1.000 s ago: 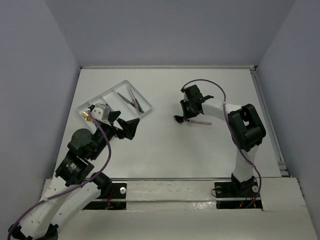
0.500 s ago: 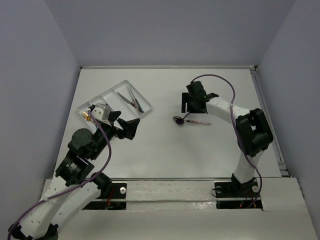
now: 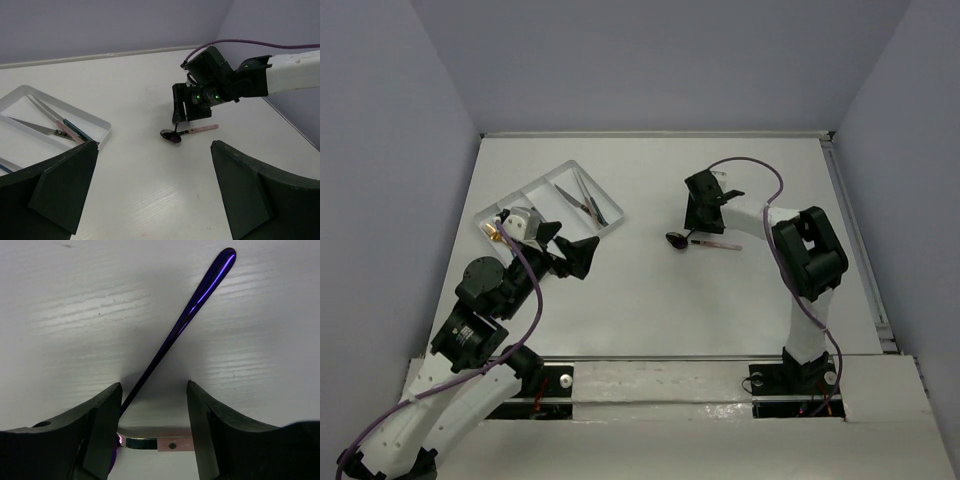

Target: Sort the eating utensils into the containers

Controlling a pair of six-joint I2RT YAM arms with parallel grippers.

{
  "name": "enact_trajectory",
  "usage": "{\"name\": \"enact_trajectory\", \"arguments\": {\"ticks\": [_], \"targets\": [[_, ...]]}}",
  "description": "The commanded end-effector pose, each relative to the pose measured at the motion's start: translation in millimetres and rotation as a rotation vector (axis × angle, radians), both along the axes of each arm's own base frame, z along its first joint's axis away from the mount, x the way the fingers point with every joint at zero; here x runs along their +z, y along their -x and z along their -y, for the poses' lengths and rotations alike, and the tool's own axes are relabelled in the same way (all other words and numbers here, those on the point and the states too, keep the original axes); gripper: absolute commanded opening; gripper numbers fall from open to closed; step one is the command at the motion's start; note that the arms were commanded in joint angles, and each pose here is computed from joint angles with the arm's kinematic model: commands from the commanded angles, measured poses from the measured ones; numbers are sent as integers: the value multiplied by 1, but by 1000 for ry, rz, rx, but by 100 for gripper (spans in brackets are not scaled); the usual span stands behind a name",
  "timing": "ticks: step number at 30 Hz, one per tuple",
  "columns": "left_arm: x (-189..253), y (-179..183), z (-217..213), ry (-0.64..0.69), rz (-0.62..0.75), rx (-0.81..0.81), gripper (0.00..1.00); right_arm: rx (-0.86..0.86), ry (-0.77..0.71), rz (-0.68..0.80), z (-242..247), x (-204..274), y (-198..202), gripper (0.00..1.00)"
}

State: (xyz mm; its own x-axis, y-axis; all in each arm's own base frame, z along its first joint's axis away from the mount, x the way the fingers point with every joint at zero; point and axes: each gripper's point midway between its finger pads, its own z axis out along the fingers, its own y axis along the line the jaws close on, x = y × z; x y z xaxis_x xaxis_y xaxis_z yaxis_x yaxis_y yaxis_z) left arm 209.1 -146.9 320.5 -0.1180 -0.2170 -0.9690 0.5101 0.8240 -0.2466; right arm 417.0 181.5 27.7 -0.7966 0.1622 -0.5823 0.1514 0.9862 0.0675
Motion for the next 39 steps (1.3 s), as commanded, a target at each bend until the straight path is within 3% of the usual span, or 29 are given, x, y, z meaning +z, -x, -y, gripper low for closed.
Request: {"name": "enact_trajectory", "arguments": {"ticks": [1,10,13,21,30,36,37,39], "targets": [[20,2,1,29,54,-13,99,-88,-9,71,-7,-3,-19,52],[22,3,0,34,61,-16,99,-119,42,60,4,-15,-8,7],[22,3,1,34,59,-16,99,-118,24,54,0,-18,-8,0],[21,3,1,33,57,-16,99,-108,-80,150,-21,14,-24,0],[26,3,-5,46,73,13,99,105,-163,448,-66,132,-39,0],[31,2,-16,67,91,63,99,331,-336,545,-130,177,-30,0],[35,1,-27,86,107,116,99,458,-402,550,-173,185,-21,0],[37,0,-35,96,117,154,99,526,-424,553,-203,188,-14,0]]}}
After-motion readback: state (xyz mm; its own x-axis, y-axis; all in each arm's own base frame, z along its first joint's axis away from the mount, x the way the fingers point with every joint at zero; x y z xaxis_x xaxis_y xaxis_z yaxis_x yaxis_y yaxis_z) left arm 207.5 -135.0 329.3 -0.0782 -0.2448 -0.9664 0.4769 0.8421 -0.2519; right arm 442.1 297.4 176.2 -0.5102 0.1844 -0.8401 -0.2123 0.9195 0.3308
